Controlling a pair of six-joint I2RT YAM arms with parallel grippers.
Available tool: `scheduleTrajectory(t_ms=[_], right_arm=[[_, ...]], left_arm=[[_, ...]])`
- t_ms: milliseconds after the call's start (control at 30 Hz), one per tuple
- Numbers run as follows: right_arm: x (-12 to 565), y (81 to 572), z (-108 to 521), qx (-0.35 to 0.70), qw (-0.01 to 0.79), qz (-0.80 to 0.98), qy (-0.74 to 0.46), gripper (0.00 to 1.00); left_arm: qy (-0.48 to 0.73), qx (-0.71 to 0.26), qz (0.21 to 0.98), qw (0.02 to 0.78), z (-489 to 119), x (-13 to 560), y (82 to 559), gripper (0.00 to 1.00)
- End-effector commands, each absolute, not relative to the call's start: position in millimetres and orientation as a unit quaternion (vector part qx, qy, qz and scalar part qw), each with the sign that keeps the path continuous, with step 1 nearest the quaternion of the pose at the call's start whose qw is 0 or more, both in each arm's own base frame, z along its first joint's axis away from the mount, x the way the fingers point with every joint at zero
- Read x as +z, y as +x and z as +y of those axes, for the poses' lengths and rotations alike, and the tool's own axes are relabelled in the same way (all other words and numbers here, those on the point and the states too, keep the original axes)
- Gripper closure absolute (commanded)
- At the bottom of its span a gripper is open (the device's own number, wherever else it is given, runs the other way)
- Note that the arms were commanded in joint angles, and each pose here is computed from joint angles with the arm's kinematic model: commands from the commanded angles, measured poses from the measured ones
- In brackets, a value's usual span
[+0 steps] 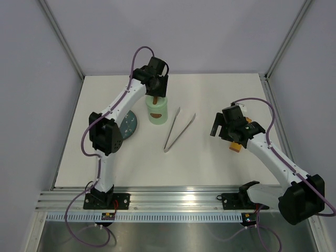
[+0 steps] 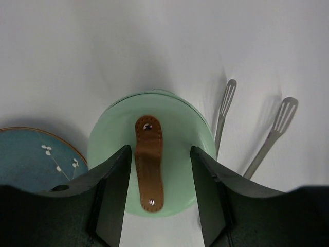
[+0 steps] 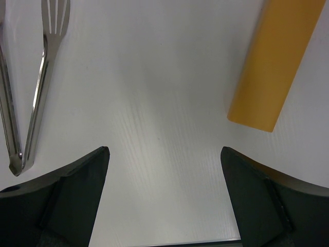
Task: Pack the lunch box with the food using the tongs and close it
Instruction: Close the box lid on the packing box, then reset both arms
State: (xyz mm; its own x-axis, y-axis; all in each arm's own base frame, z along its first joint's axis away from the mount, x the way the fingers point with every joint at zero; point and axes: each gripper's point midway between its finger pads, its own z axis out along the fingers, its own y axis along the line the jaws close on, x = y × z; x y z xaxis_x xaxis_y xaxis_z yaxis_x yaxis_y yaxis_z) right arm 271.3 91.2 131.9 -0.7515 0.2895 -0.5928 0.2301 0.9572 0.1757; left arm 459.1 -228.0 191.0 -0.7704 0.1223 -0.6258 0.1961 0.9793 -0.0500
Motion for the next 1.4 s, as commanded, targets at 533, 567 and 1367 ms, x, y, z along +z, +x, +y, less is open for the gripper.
scheduleTrajectory(t_ms=[533, 567, 1367], right_arm=[[139, 283, 96, 0.060, 0.342, 0.926, 0.147, 0.03], [138, 283, 95, 0.059, 0.340, 0.927, 0.146, 0.03], [132, 281, 97, 0.061, 0.331, 0.930, 0.145, 0.03]], left_arm=[[0.080, -0.064, 0.905, 0.412, -221, 275, 457, 0.52], [0.080, -0.066, 0.903, 0.416, -222, 278, 457, 0.52], [0.092, -0.064, 0.928, 0.355, -238, 213, 464, 0.55]])
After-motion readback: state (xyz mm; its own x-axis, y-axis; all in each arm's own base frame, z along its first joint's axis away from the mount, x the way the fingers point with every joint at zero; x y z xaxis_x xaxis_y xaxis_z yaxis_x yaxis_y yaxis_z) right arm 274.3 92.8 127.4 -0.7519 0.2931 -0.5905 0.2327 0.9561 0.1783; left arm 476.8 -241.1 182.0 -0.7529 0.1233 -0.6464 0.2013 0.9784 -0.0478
